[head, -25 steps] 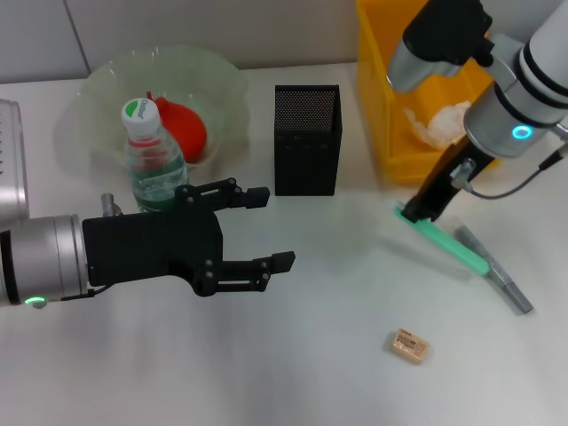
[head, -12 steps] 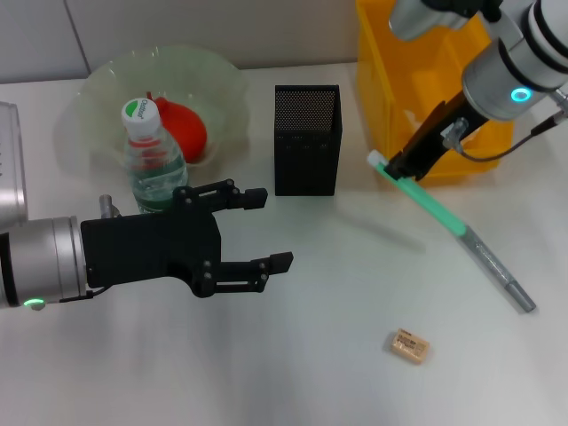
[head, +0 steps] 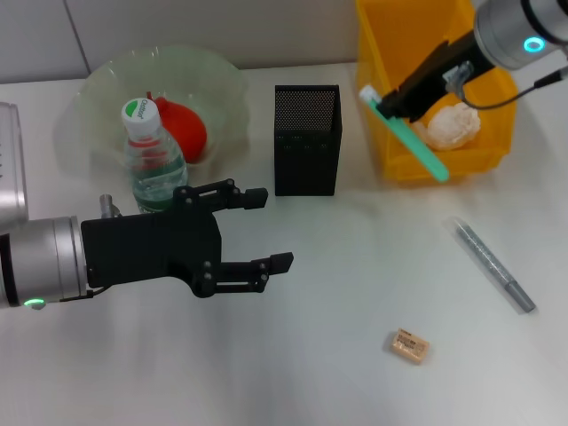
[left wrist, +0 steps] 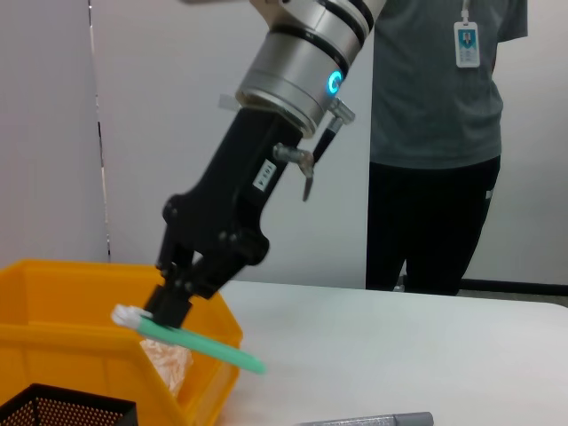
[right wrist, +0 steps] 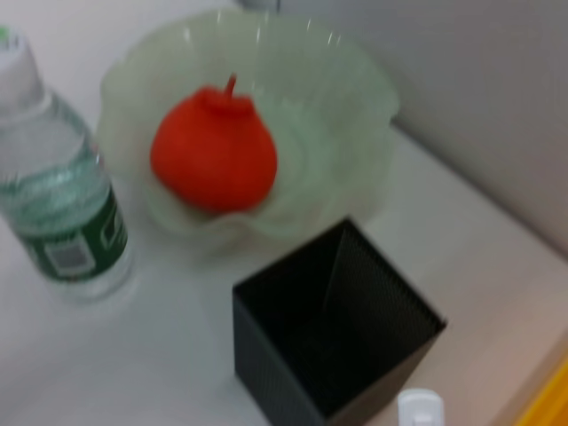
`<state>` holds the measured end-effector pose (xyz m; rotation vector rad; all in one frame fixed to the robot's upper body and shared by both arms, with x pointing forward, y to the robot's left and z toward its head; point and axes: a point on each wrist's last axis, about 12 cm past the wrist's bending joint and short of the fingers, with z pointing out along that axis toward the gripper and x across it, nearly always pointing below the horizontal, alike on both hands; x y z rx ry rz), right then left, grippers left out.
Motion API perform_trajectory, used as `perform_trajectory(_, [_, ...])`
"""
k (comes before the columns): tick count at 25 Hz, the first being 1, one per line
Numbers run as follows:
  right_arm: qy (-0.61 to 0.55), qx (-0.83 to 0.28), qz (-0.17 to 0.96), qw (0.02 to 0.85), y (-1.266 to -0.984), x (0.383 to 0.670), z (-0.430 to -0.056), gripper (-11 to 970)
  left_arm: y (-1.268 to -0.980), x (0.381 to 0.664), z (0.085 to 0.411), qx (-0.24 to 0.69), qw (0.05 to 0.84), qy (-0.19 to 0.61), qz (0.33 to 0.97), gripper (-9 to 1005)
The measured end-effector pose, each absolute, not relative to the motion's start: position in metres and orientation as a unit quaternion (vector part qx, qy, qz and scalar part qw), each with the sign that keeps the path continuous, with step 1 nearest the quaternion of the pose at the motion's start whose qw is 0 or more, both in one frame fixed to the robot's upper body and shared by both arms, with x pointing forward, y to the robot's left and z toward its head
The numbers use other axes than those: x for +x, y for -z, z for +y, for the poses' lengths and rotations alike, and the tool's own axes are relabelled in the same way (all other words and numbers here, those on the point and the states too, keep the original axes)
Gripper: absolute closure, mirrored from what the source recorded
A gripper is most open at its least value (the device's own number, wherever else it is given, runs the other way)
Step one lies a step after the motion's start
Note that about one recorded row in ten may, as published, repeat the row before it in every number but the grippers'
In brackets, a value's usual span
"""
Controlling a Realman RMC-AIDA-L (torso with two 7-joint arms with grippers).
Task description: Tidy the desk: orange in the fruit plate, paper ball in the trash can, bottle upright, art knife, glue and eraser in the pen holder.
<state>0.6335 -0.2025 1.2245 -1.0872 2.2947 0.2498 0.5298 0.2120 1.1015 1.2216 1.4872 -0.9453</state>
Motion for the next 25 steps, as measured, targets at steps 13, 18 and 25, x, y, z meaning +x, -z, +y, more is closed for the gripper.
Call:
perform_trajectory(13, [-0.104,-0.404,0.841,0.345,-1.241,0.641,-0.195,922,-1.101,0.531,0.211,0.501,0.477,0.388,0.609,169])
perform_trajectory(18, [-0.108,-0.402,0.829,0.374,-1.252,0.646,-0.193,920,-1.101,0.531,0.211,0.501,0.477,0.389,0.609,169])
perform_trajectory(25, [-0.119,-0.405,0.814,0.399,-1.258,0.649,-0.187,916,-1.101,0.531,0.211,0.501,0.477,0.389,0.609,169])
